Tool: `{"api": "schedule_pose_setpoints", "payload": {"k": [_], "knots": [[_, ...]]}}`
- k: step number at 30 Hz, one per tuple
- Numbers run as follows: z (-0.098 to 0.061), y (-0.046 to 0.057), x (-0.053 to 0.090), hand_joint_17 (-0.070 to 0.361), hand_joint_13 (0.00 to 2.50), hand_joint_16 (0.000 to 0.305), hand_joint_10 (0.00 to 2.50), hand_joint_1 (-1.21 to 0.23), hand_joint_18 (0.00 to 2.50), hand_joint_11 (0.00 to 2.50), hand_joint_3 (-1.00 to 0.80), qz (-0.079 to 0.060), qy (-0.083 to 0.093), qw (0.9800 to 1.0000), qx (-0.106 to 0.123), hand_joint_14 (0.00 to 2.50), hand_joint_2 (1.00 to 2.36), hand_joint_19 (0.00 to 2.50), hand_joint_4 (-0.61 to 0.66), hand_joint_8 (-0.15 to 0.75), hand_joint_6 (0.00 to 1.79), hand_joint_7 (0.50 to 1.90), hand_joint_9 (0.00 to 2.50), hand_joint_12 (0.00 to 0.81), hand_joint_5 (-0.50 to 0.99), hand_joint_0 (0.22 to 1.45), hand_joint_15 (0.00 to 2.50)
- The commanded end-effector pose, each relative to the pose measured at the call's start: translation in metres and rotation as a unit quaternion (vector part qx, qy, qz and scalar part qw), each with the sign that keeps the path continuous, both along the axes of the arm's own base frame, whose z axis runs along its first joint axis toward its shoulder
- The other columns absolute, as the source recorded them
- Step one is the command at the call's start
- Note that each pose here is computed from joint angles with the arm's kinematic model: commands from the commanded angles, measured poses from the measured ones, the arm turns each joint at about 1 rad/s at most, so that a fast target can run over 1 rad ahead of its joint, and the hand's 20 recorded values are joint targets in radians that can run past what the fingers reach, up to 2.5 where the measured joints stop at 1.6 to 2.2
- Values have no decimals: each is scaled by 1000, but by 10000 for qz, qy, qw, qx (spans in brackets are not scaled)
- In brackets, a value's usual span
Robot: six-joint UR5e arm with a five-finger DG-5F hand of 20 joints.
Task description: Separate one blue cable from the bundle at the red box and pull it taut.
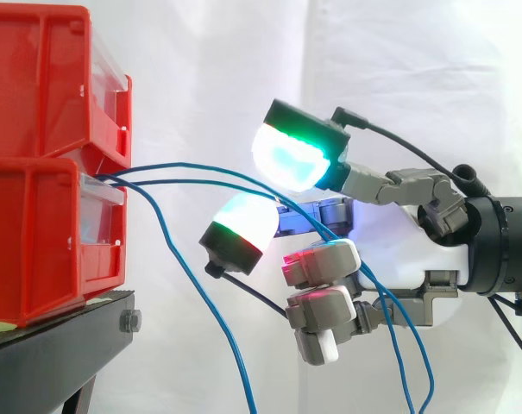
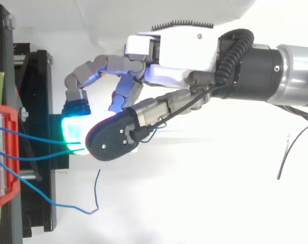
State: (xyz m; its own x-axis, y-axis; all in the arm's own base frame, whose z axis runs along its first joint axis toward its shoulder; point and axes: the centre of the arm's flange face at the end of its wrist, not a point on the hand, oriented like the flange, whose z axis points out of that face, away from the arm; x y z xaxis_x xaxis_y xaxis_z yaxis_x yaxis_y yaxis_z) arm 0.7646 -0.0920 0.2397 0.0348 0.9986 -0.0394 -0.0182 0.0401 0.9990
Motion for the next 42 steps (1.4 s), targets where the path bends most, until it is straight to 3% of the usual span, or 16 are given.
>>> {"api": "schedule_pose_setpoints", "payload": {"k": [1,6,8,11,12,20,24,28,30,32,37,42], "knots": [[0,0,0,145,1187,64,27,-632,871,1283,-500,-6,-1,10000,0,30,1000,916,80,314,710,1139,1288,400,-112,459,1133],[0,0,0,142,1191,63,26,-812,865,1325,-500,1,-1,10000,0,31,1000,896,78,307,830,1077,1307,394,-136,459,1141],[-1,0,0,132,1176,59,27,-864,837,1347,-500,1,6,10000,0,33,1000,897,62,287,845,1140,1306,371,-140,504,1146],[0,1,0,119,1159,53,29,-816,805,1374,-500,9,-1,10000,0,35,1000,933,48,262,861,1168,1297,343,-142,614,1156],[0,0,0,118,1166,52,29,-743,806,1384,-500,1,-1,10000,0,35,1000,943,33,264,866,1176,1320,337,-140,625,1166],[0,0,0,121,1178,54,31,-542,809,1319,-351,1,-1,10000,0,34,1011,973,15,266,830,1140,1321,347,-126,604,1176],[0,1,0,121,1176,54,31,-514,806,1306,-313,-22,-1,10000,1,34,1013,978,31,272,791,1119,1315,347,-114,605,1175],[-1,1,0,124,1175,55,31,-618,817,1325,-271,-22,6,10000,0,34,1015,965,51,274,773,1190,1316,351,-108,597,1173],[0,2,0,123,1168,55,31,-731,811,1345,-355,-14,-1,10000,1,34,1011,959,56,270,810,1204,1314,347,-128,589,1170],[0,1,0,122,1167,54,30,-738,811,1366,-494,-22,-1,10000,1,35,1000,961,56,270,833,1185,1317,343,-131,598,1174],[0,1,0,127,1190,56,29,-740,844,1383,-500,-22,-1,10000,1,35,1000,934,67,289,849,1190,1369,364,-115,534,1154],[0,1,0,126,1204,56,30,-873,864,1454,-500,-22,-1,10000,1,34,1000,919,54,279,864,1211,1425,359,-115,519,1156]]}}
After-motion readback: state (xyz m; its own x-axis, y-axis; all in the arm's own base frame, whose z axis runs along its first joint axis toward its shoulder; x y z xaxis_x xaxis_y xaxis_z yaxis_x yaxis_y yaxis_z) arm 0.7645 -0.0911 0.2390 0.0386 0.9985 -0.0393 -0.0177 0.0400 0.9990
